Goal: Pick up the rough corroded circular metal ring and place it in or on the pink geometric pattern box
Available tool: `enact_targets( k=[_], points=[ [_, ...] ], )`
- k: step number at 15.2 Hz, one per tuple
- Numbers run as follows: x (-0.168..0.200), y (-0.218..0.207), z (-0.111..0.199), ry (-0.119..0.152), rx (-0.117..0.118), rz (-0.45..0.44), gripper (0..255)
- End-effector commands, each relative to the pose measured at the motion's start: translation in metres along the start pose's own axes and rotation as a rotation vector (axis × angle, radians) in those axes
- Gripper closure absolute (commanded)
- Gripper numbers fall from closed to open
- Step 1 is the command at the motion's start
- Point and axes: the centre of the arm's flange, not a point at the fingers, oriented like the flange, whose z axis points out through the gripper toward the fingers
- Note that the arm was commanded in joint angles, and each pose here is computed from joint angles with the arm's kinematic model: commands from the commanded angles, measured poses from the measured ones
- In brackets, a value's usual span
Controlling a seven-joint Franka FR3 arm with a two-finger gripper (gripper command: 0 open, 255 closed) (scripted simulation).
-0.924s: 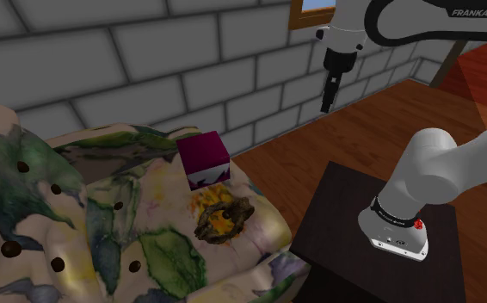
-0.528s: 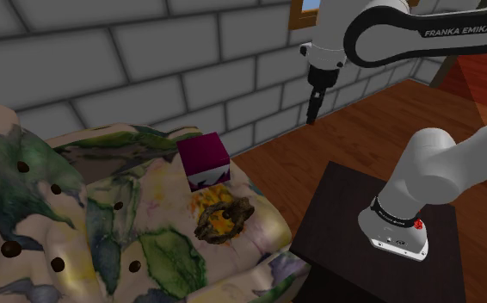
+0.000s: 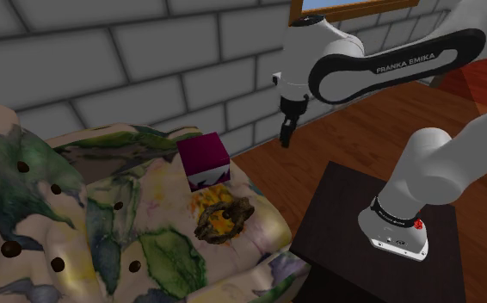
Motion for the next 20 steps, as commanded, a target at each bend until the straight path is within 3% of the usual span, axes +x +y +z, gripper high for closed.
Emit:
enact_targets(
  k=[1, 20],
  points=[
    [0.014, -0.017, 0.022, -0.001, -0.001, 0.001, 0],
    [0.148, -0.145, 0.195, -0.02, -0.019, 0.001, 0]
  ],
)
